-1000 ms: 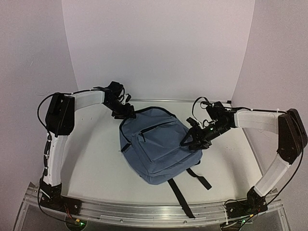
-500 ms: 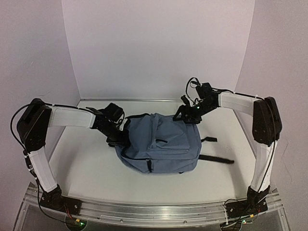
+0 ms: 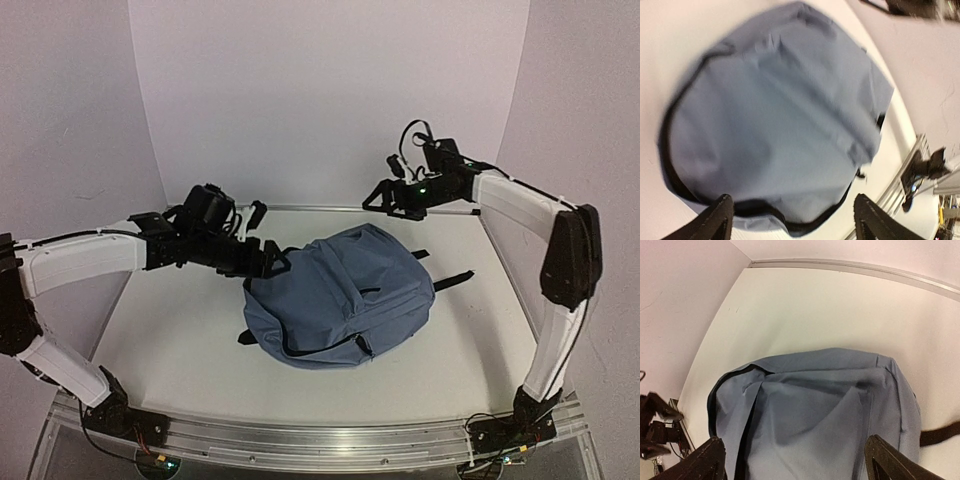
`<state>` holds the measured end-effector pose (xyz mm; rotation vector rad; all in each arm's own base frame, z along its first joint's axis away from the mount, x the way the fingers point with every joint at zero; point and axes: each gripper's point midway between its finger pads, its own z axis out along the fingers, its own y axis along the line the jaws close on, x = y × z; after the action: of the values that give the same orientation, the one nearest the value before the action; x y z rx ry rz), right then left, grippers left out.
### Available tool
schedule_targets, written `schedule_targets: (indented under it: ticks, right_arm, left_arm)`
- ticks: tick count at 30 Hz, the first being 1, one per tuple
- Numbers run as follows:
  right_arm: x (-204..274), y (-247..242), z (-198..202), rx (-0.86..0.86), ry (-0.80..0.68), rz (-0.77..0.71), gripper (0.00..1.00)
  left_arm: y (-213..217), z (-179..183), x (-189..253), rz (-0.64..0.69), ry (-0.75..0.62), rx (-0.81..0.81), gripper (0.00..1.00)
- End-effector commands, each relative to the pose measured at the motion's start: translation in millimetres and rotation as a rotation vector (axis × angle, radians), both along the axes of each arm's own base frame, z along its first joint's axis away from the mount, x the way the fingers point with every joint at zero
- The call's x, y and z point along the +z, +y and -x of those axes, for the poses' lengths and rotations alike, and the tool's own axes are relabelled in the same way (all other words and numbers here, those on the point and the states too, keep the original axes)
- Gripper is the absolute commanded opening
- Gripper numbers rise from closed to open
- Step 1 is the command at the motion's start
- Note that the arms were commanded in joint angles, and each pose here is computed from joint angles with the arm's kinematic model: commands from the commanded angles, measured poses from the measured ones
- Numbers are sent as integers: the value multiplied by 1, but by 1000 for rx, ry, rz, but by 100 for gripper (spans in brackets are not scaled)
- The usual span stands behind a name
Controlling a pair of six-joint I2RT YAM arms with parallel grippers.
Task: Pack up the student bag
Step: Adjust the student bag at the center of the board.
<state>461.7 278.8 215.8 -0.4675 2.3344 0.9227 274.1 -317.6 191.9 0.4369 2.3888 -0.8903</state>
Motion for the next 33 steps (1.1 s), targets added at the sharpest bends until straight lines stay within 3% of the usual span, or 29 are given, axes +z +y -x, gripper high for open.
schedule_targets:
  ticks: [1, 4, 10, 15, 18, 23, 26, 33]
  right_arm:
    - [35, -33, 48, -24, -56, 1, 97]
    - [10, -45, 92, 0, 11, 8, 98]
    - [-44, -59, 160, 57, 165, 11, 95]
    - [-89, -66, 189, 88, 274, 48, 93]
    - [-113, -66, 193, 101, 341, 66, 91]
    - [-135, -54, 169, 111, 415, 73, 82]
    - [-130, -44, 132, 95, 363, 76, 79]
    - [-103, -6, 35, 34, 237, 9, 79]
  left_arm:
    - [26, -63, 29, -13, -69, 122, 85]
    - [38, -101, 24, -34, -52, 159, 87]
    - [20, -149, -15, -131, -21, 93, 83]
    - [-1, -155, -55, -134, 72, 11, 65]
    - [-6, -140, -63, -87, 105, -26, 49]
    - [-4, -98, -65, -38, 120, -55, 22]
    - [-1, -69, -68, -31, 137, -60, 11]
    - [-16, 3, -79, -56, 165, -122, 7]
